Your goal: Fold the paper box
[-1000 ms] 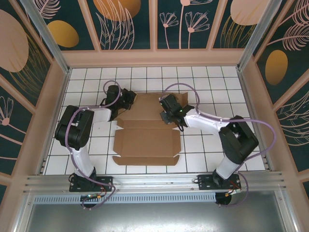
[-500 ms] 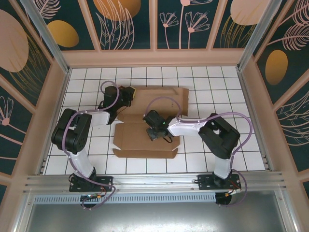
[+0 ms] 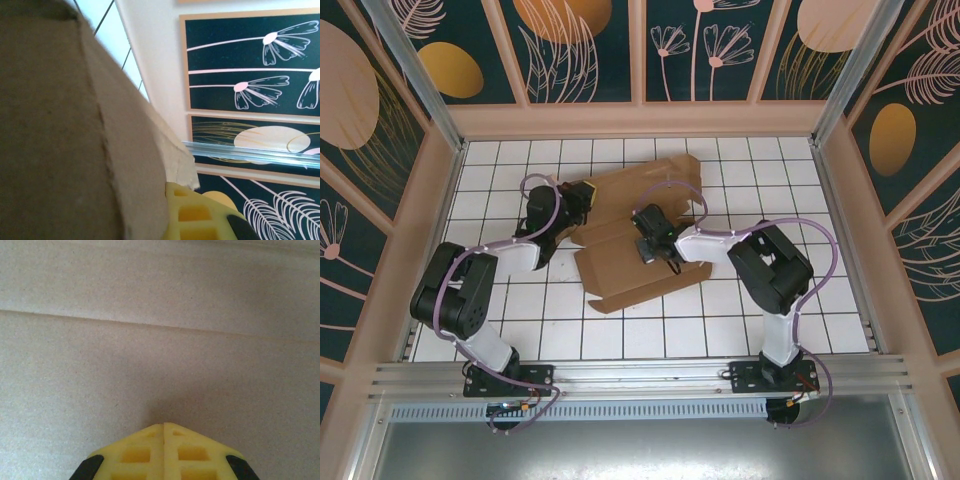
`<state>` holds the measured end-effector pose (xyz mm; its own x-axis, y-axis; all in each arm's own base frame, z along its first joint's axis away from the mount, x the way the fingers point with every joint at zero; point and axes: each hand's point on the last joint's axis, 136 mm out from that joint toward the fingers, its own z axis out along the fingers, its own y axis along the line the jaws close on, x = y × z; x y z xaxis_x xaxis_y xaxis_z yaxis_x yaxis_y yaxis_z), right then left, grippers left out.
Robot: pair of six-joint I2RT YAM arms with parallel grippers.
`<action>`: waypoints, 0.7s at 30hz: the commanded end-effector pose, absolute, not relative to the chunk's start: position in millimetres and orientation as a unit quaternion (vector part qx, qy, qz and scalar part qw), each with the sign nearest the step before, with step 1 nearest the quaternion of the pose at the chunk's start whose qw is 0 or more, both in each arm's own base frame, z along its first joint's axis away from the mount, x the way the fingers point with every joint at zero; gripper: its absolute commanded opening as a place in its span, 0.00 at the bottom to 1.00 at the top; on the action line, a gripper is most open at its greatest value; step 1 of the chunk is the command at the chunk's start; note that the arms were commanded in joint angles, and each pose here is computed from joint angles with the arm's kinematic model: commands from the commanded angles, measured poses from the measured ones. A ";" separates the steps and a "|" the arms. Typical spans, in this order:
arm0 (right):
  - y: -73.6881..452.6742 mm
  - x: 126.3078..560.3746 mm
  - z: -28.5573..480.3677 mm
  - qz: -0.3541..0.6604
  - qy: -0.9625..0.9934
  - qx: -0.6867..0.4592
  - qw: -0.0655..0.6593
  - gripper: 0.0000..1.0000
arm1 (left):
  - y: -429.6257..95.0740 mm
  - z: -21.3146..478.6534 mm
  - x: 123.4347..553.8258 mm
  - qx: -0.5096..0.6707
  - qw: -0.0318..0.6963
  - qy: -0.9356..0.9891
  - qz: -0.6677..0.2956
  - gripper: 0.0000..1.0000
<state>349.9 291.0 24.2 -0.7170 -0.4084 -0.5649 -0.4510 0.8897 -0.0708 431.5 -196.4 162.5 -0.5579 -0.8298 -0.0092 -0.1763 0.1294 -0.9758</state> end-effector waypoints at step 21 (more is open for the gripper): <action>283.2 380.5 70.7 0.060 0.901 -0.199 0.381 0.18 | -216.9 114.6 409.4 -0.346 0.273 0.742 -0.505 0.00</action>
